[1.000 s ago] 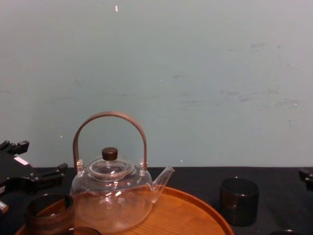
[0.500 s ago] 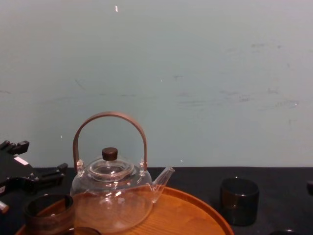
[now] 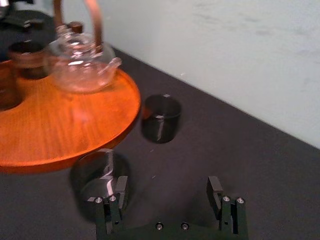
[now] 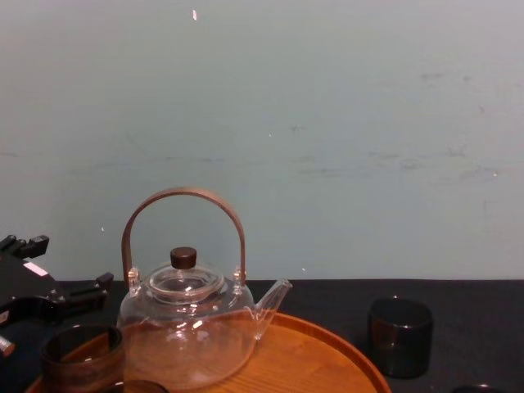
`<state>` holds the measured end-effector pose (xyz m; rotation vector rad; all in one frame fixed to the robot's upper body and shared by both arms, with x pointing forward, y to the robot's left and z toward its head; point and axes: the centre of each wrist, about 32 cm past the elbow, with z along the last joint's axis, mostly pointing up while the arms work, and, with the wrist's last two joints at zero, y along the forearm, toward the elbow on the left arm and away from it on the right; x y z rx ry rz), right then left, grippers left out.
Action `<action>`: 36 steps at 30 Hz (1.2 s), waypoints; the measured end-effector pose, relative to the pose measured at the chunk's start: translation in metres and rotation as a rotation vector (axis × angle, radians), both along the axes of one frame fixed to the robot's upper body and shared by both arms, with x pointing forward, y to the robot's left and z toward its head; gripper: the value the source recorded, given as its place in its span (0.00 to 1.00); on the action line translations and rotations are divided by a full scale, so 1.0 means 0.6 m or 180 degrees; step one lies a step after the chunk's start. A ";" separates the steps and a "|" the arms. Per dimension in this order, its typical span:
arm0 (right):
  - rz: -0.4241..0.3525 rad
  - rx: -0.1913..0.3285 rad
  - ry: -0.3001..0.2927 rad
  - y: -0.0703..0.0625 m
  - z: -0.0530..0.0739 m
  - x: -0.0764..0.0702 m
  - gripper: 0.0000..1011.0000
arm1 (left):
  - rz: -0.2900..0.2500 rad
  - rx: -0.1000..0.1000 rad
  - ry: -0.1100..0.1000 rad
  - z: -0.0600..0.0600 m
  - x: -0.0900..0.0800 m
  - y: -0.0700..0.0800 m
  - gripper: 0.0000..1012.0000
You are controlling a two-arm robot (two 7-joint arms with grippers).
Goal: Pick up the glass from the table and place it on the tray.
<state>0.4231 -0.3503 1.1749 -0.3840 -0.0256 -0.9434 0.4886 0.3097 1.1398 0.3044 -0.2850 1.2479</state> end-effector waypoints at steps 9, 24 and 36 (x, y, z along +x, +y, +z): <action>0.0316 -0.0090 0.0211 -0.015 -0.002 -0.012 0.99 | 0.0000 0.0000 0.0000 0.000 0.000 0.000 0.99; 0.0553 -0.0189 0.0418 -0.012 -0.011 -0.013 0.99 | 0.0000 0.0000 0.0000 0.000 0.000 0.000 0.99; 0.0649 -0.0093 0.0481 0.008 -0.019 -0.001 0.99 | 0.0000 0.0000 0.0000 0.000 0.000 0.000 0.99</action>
